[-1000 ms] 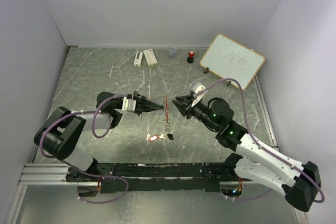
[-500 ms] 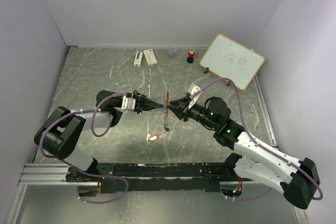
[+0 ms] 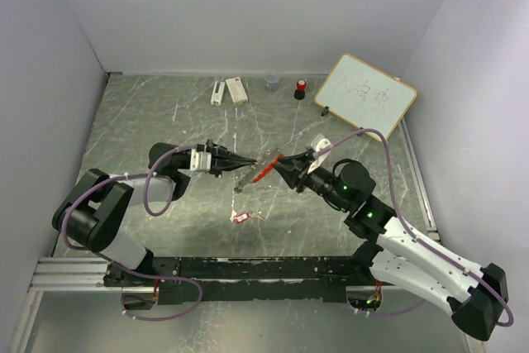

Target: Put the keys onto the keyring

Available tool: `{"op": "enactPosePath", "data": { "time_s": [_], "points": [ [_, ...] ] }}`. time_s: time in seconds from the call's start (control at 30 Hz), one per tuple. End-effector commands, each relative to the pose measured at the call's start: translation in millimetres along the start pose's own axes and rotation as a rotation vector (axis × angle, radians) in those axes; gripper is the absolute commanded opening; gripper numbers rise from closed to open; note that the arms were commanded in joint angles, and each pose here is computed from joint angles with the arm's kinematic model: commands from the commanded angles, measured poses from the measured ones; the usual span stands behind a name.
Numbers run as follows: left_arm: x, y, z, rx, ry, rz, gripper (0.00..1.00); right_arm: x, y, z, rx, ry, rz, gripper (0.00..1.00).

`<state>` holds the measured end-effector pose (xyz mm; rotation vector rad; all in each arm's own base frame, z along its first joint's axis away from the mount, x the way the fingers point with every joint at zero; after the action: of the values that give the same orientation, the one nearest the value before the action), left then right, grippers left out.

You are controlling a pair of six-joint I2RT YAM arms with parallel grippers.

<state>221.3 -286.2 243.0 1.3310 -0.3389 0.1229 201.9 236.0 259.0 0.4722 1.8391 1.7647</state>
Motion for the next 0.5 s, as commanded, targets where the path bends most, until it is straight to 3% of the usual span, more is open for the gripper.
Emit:
{"op": "enactPosePath", "data": {
  "time_s": [0.0, 0.3, 0.47],
  "points": [
    [-0.9, 45.2, -4.7, -0.101, 0.01, 0.289, 0.07, -15.5, 3.6, -4.9, -0.002, -0.097, -0.011, 0.25],
    [1.8, 52.7, -15.2, -0.105, 0.072, 0.296, 0.07, -8.9, -25.1, 5.4, 0.131, -0.054, 0.004, 0.27],
    [3.3, 51.3, -25.6, -0.103, 0.142, 0.283, 0.07, 18.2, -63.3, 19.3, 0.292, 0.114, 0.054, 0.4]
  ]
}}
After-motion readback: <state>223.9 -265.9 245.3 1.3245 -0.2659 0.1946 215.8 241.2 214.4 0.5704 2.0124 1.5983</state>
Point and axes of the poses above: each gripper's point midway between its finger pads, its own z axis out along the fingers, its own x axis along the line the jaws close on, y = z × x, the point moved 2 cm from there along -z, back along the fingers, and after that the axes turned 9 degrees about -z, right-handed, at the moved point
